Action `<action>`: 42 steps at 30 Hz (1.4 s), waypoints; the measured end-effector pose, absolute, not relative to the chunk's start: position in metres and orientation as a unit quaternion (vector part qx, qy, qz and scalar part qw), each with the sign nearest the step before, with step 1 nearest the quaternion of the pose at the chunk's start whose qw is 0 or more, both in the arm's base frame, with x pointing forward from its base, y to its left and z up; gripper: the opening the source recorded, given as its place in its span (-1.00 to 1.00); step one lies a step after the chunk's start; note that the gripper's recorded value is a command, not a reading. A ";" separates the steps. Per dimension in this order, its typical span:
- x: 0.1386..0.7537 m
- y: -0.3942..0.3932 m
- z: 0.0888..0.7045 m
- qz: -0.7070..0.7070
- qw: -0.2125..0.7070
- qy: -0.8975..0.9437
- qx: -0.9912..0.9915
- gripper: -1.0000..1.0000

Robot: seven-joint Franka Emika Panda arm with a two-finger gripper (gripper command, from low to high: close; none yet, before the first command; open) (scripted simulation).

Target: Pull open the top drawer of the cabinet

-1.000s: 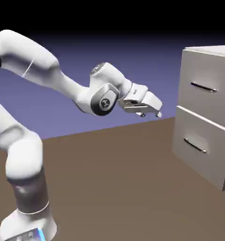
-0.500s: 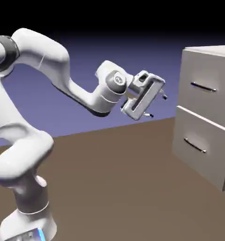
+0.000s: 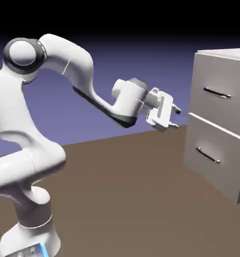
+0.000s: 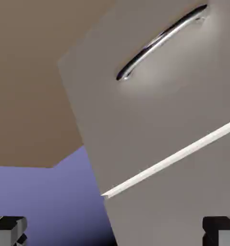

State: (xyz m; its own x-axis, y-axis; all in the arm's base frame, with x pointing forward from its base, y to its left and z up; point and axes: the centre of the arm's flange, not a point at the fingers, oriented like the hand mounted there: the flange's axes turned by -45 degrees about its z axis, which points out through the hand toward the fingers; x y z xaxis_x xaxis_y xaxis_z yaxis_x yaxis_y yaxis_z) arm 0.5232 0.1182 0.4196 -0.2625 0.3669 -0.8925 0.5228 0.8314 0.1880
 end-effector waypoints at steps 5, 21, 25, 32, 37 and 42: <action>0.540 0.121 0.405 -0.146 0.541 0.815 0.147 0.00; 0.596 0.118 0.396 -0.332 0.526 0.742 -0.251 0.00; 0.610 0.115 0.406 -0.373 0.521 0.692 -0.332 0.00; 0.634 0.105 0.437 -0.451 0.511 0.578 -0.449 0.00; 0.647 0.097 0.464 -0.500 0.500 0.500 -0.500 0.00; 0.676 0.097 0.466 -0.501 0.500 0.499 -0.500 0.00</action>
